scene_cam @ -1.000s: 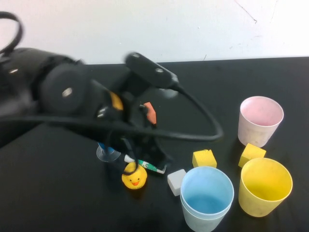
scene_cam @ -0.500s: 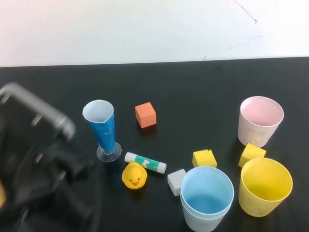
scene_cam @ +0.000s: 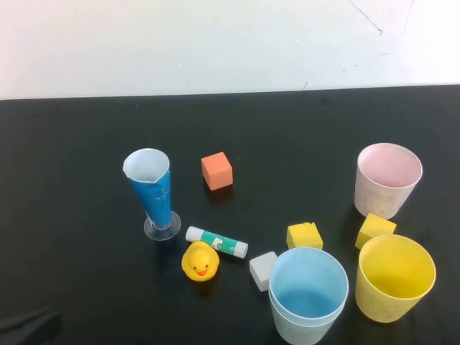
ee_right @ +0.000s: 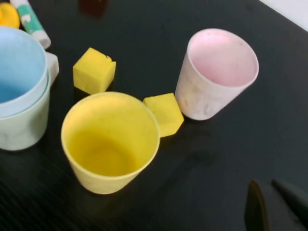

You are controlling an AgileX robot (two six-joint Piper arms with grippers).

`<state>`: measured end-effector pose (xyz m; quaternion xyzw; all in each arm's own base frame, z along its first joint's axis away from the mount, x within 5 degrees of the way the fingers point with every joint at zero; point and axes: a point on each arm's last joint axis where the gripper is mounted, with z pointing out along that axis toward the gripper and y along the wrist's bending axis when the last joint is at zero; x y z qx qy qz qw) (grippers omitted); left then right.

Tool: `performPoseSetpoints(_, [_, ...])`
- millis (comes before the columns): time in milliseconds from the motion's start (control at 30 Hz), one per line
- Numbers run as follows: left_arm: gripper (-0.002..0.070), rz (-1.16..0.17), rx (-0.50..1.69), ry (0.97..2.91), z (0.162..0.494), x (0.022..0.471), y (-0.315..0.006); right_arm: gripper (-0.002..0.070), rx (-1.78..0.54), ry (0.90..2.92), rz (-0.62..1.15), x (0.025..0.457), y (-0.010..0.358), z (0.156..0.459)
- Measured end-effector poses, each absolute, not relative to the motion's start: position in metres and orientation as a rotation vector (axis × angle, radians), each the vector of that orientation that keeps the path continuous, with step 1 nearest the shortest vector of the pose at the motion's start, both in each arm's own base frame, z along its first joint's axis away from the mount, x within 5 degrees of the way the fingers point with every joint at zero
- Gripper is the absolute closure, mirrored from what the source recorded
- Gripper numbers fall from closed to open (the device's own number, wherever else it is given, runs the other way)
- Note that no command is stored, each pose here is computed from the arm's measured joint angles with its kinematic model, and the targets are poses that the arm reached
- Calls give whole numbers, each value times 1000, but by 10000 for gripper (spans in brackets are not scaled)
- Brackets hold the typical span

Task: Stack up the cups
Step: Pick up the pink cup

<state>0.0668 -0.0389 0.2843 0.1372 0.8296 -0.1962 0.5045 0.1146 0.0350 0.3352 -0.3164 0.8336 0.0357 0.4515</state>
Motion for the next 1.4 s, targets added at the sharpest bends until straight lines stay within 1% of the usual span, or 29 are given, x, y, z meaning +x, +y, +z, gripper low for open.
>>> performPoseSetpoints(167, [673,-411,278,1993,273,58,-24,679,-911,2082,79,147,39,359])
performPoseSetpoints(267, [673,-389,277,1988,264,56,-21,679,-965,2130,107,167,41,367])
performPoseSetpoints(400, [673,-396,282,1962,260,55,-21,679,-1058,2163,141,190,48,374])
performPoseSetpoints(500, [673,-400,284,1951,259,55,-21,679,-1133,2149,150,204,58,380])
performPoseSetpoints(700, [673,-399,284,1948,259,55,-21,679,-1272,2115,90,227,75,396])
performPoseSetpoints(833, [673,-398,285,1946,259,55,-21,679,-1332,2137,43,240,86,398])
performPoseSetpoints(1033, [673,-398,285,1946,259,55,-21,675,-1316,2229,19,269,97,389])
performPoseSetpoints(1100, [673,-398,285,1946,259,55,-21,647,-1319,2249,15,280,99,384])
performPoseSetpoints(1133, [673,-398,285,1946,259,55,-21,615,-1318,2264,16,286,102,380])
performPoseSetpoints(1200, [673,-397,286,1946,259,55,-21,514,-1306,2302,25,300,105,371])
performPoseSetpoints(1267, [673,-397,286,1946,259,55,-21,379,-1226,2375,42,314,109,362])
performPoseSetpoints(1333, [673,-396,286,1948,259,55,-21,263,-1136,2444,36,328,111,353])
performPoseSetpoints(1367, [673,-395,285,1950,259,55,-21,216,-1086,2481,21,335,111,348])
performPoseSetpoints(1400, [673,-393,285,1952,259,55,-21,190,-1055,2508,-5,341,111,344])
